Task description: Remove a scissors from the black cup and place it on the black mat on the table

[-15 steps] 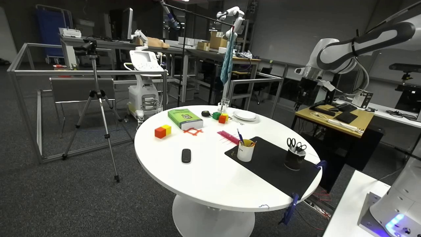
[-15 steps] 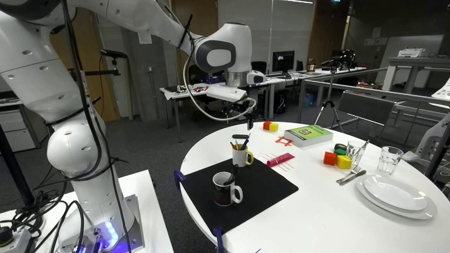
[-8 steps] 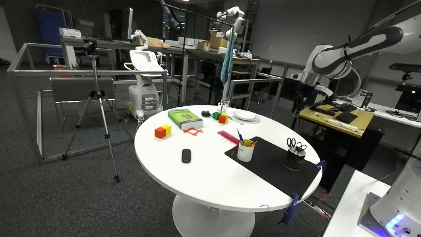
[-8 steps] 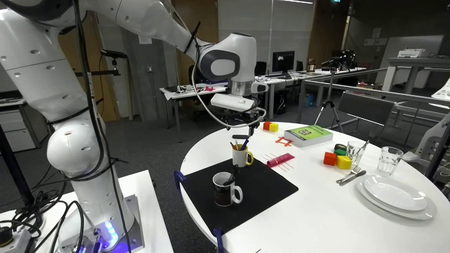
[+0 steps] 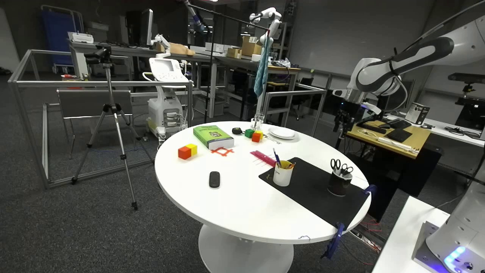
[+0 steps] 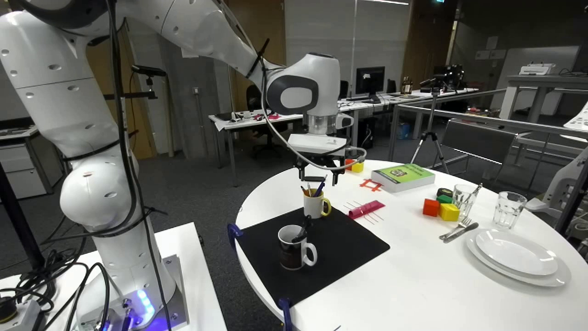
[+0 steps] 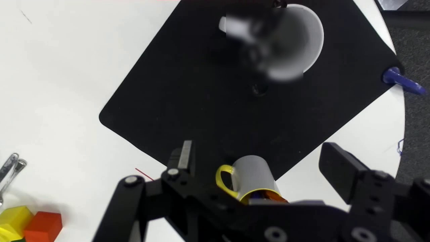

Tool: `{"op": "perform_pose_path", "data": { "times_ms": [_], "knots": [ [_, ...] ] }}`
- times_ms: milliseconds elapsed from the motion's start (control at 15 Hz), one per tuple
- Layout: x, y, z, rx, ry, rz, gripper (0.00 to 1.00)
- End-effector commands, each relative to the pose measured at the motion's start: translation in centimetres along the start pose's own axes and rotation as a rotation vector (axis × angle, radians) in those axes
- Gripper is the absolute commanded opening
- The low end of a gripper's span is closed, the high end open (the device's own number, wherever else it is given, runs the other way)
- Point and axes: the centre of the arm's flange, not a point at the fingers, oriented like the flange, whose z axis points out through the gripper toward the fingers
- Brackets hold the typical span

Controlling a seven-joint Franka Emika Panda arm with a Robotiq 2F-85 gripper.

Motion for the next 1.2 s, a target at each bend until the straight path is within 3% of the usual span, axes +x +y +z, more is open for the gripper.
{"op": "perform_pose_path", "data": {
  "times_ms": [0, 467, 800, 1133],
  "knots": [
    [-0.1, 0.1, 0.1, 0.001, -0.003, 0.001, 1.0],
    [-0.1, 0.2, 0.0, -0.001, -0.003, 0.002, 1.0],
    [0.0, 0.3, 2.3, -0.034, -0.049, -0.075, 1.0],
    [0.1, 0.4, 3.6, -0.06, -0.036, -0.166, 1.0]
  ]
}}
